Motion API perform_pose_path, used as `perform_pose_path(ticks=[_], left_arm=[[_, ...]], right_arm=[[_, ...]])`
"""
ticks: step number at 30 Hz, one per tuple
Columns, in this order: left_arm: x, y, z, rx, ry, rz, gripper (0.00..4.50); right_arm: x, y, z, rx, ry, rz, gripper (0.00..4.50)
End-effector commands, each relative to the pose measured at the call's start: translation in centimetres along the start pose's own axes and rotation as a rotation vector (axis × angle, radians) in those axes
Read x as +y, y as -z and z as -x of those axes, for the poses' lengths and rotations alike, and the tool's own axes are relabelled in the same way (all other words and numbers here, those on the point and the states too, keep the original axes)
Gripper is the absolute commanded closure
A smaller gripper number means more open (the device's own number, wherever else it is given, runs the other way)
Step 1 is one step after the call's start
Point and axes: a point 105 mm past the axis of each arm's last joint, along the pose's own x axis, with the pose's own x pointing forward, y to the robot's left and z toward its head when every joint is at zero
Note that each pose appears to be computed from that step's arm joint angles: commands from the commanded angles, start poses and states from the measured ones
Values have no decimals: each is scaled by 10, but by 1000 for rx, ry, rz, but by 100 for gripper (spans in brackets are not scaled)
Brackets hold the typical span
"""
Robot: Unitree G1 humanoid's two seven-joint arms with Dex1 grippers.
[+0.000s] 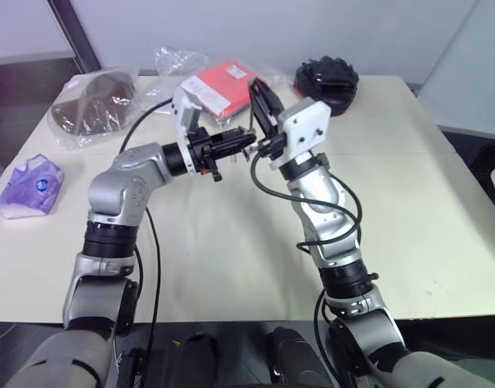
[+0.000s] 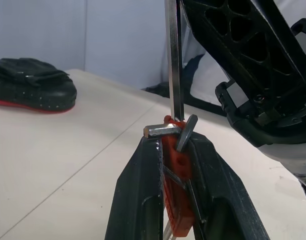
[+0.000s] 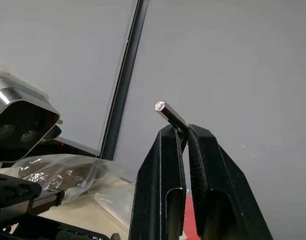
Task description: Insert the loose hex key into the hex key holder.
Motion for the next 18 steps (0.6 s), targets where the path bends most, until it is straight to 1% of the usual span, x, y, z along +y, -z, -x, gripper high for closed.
perform_pose_path(ticks=[1, 18], left_arm=[[-1, -21, 2, -58, 6, -36, 395], [-3, -29, 0, -88, 13, -28, 395]], right_arm=[[-5, -11, -1, -43, 12, 15, 448], [-7, -2, 6, -16, 20, 18, 448]])
